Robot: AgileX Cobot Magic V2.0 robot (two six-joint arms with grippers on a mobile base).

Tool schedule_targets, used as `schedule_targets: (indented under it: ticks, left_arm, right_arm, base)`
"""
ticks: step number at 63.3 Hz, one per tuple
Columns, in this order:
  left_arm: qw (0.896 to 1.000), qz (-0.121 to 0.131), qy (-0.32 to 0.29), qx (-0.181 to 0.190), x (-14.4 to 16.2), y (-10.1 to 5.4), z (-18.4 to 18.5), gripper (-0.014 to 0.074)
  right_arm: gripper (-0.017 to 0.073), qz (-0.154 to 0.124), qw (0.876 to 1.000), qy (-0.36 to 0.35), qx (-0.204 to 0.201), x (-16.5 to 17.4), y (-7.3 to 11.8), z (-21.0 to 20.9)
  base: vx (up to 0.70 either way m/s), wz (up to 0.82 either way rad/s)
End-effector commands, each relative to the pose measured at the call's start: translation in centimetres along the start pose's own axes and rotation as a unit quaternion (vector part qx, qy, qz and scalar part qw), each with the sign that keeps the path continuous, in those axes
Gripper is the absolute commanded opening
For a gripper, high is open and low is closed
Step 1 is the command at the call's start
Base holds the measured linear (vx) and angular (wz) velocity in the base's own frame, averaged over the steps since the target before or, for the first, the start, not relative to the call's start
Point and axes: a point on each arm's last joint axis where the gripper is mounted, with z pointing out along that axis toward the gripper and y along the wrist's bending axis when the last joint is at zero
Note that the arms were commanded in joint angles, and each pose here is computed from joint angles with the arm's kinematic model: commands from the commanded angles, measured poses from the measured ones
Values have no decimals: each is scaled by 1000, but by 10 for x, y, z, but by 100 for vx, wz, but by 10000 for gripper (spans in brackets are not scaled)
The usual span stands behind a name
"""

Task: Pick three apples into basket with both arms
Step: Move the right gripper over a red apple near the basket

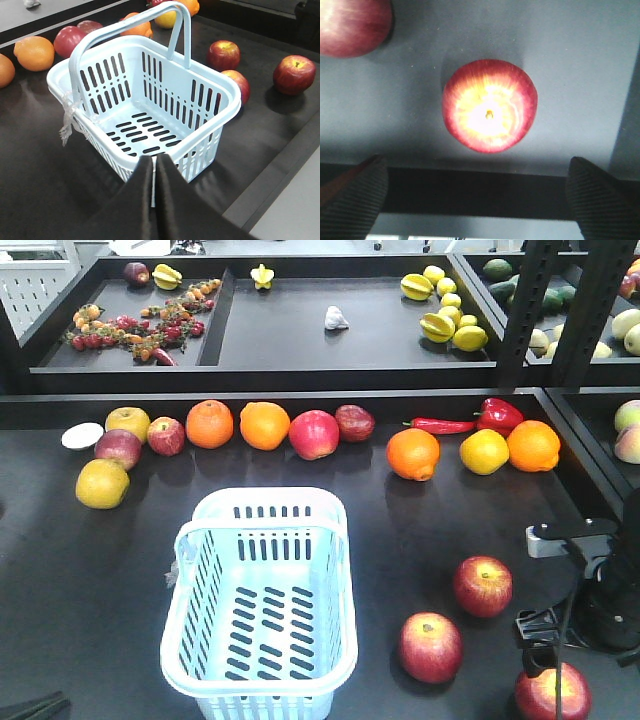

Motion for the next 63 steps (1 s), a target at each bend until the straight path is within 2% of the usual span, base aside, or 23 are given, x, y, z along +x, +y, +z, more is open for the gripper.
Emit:
schedule_targets:
  ticks: [1, 36, 63]
  left_arm:
    - [999, -10, -45, -3, -15, 1, -3, -6]
    - [999, -10, -45, -3, -15, 1, -3, -6]
    - [999, -10, -45, -3, -15, 1, -3, -6]
  right_arm:
    - [684, -2, 999, -31, 4, -9, 0, -6]
    - [616, -9, 1000, 2, 5, -22, 1, 34]
    - [605, -23, 999, 20, 16, -26, -1, 54]
  base:
    - [0, 0]
    - [0, 0]
    - [0, 0]
